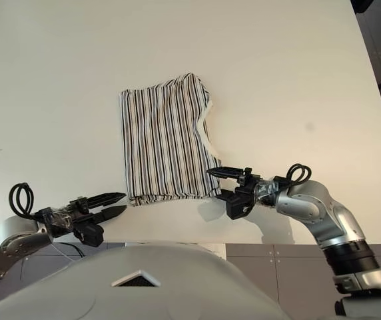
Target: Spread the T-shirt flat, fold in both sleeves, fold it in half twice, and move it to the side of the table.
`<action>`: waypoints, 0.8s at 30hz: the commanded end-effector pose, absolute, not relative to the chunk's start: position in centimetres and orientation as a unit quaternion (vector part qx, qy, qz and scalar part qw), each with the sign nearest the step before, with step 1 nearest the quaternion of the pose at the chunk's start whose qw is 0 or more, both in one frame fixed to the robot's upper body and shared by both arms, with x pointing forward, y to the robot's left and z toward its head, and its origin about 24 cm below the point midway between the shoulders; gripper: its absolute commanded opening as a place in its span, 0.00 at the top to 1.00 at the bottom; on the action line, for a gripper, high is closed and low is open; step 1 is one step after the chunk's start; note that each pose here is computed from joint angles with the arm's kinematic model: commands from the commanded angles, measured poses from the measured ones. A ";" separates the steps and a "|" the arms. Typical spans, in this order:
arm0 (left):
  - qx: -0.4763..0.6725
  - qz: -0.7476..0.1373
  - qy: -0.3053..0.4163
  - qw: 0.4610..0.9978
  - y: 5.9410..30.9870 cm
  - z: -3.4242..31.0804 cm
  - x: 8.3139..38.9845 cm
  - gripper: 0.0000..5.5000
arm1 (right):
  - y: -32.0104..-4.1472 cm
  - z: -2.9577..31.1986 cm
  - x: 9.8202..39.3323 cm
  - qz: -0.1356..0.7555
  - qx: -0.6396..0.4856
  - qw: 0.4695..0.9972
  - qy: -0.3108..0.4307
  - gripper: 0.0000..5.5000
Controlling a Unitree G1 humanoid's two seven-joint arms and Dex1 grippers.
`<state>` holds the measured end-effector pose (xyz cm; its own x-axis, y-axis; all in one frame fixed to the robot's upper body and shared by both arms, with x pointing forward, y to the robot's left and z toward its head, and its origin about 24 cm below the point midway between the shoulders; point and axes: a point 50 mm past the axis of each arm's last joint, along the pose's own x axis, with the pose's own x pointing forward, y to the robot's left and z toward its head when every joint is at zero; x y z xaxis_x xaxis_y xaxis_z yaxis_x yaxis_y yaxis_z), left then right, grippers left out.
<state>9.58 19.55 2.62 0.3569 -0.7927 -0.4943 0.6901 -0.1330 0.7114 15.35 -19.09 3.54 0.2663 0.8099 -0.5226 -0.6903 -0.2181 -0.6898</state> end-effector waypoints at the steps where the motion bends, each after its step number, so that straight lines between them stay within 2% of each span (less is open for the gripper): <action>1: 0.508 -0.569 -0.039 0.645 18.6 1.5 10.1 0.64 | -19.6 2.6 15.1 0.625 -0.504 0.596 -0.024 0.58; 9: 0.521 -0.570 -0.032 0.635 18.0 0.7 11.6 0.64 | -19.2 2.4 15.2 0.636 -0.498 0.589 -0.024 0.89; 12: 0.516 -0.585 -0.023 0.625 18.3 0.3 11.2 0.74 | -19.1 2.4 15.3 0.637 -0.497 0.589 -0.025 0.98; 19: 0.507 -0.589 -0.045 0.628 18.3 1.1 11.2 0.91 | -19.1 2.6 15.4 0.635 -0.493 0.594 -0.026 0.98; 24: 0.484 -0.599 -0.066 0.634 18.7 1.7 10.9 0.96 | -18.9 3.5 16.4 0.624 -0.476 0.619 -0.032 0.98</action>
<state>11.93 17.93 2.54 0.3192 -0.8418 -0.4353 0.6498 -0.1400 0.7471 15.75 -18.65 2.92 0.2136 0.8089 -0.5478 -0.7404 -0.2317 -0.6309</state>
